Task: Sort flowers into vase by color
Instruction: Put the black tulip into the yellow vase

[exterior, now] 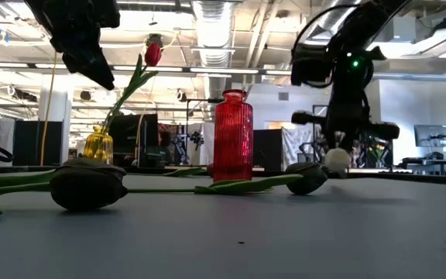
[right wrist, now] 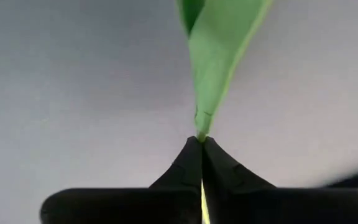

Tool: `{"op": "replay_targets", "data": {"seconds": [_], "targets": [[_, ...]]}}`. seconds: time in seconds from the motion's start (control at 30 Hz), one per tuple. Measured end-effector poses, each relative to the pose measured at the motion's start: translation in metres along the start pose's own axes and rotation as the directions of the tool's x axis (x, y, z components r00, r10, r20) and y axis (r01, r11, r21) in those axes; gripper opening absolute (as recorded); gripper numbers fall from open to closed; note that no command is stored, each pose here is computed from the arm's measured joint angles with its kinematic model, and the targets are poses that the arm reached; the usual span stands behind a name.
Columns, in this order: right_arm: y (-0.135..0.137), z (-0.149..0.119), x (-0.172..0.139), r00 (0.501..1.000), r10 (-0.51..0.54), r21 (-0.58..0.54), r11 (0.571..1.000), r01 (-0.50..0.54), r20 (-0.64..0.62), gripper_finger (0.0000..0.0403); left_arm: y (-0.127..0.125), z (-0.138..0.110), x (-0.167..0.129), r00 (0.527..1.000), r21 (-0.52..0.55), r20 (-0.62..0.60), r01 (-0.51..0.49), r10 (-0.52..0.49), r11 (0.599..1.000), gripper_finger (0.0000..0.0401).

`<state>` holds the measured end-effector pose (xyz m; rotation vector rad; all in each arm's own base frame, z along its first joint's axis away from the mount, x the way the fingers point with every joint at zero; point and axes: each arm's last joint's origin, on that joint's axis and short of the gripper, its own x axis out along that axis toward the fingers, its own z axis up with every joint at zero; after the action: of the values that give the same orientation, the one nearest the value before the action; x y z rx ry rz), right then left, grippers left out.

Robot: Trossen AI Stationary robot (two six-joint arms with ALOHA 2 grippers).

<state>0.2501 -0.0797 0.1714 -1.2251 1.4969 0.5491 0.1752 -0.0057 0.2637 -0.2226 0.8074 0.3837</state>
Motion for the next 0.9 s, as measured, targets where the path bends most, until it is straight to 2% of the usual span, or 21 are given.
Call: {"op": "replay_targets", "data": {"seconds": [0.2,0.37,0.5,0.63,0.77,0.9], "targets": [[0.004,-0.005,-0.027,0.996,-0.085,0.066,0.994,0.084,0.016,0.0018,-0.004,0.009,-0.001,0.995,0.037,0.088,0.048,-0.052,0.998,0.0164],[0.009,-0.013,-0.05,0.984,-0.169,0.195,0.968,0.155,0.056,0.0021,-0.008,0.016,-0.002,0.983,0.077,0.147,0.095,-0.105,0.992,0.0164],[0.014,-0.021,-0.068,0.96,-0.234,0.314,0.933,0.177,0.155,0.002,-0.01,0.02,-0.003,0.974,0.091,0.19,0.11,-0.126,0.99,0.0164],[0.016,-0.028,-0.082,0.898,-0.317,0.461,0.874,0.153,0.304,0.0019,-0.011,0.023,-0.004,0.964,0.107,0.225,0.117,-0.139,0.987,0.0164],[0.013,-0.033,-0.094,0.807,-0.42,0.612,0.785,0.094,0.415,0.0019,-0.012,0.027,-0.005,0.954,0.118,0.26,0.124,-0.151,0.985,0.0164],[0.007,-0.034,-0.104,0.708,-0.505,0.694,0.719,0.03,0.493,0.0019,-0.014,0.03,-0.006,0.942,0.129,0.289,0.139,-0.171,0.982,0.0164]]}}
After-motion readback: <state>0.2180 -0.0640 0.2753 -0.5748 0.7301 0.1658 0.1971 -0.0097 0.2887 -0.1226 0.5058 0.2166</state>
